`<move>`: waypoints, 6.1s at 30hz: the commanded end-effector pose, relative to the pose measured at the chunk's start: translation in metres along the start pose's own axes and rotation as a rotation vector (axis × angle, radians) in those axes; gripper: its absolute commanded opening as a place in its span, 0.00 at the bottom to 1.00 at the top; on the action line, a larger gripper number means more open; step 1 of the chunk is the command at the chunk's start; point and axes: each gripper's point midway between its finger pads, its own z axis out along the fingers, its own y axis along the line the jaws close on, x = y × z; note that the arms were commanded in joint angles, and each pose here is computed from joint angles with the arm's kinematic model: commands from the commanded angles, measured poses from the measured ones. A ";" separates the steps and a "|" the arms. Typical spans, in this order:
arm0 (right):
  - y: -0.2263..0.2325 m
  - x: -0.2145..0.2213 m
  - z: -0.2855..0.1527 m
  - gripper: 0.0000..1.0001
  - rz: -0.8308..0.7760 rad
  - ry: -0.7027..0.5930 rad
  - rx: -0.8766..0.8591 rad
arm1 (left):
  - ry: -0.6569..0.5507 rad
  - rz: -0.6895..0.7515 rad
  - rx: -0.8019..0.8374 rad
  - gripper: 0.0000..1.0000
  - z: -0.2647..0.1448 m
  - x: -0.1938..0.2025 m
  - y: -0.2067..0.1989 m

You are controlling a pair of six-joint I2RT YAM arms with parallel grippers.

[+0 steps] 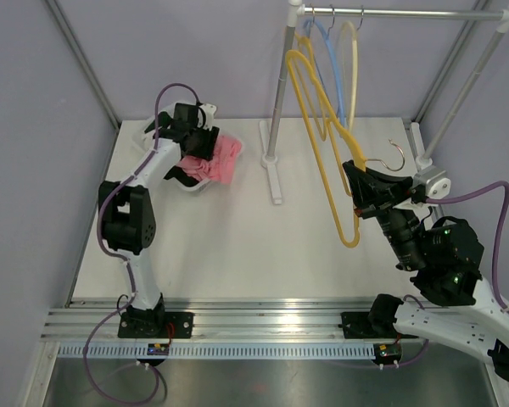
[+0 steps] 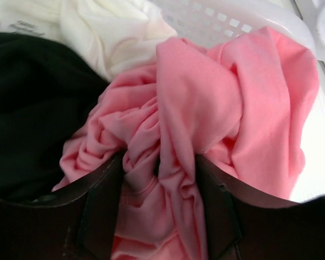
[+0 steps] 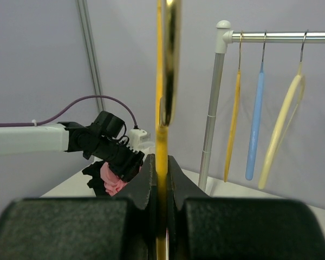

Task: Remove the t-shirt from the hanger
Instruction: Place the tshirt into the basket, then hang the hanger back to the clothesline with the right arm

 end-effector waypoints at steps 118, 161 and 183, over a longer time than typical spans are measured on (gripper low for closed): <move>-0.231 0.027 0.206 0.00 -0.075 0.403 0.458 | -0.498 0.165 0.025 0.99 -0.171 -0.046 -0.060; -0.271 0.118 0.267 0.00 0.039 0.399 0.369 | -0.484 0.167 0.049 0.99 -0.165 -0.043 -0.065; -0.257 0.157 0.230 0.01 0.123 0.584 0.291 | -0.483 0.168 0.065 0.99 -0.169 -0.042 -0.067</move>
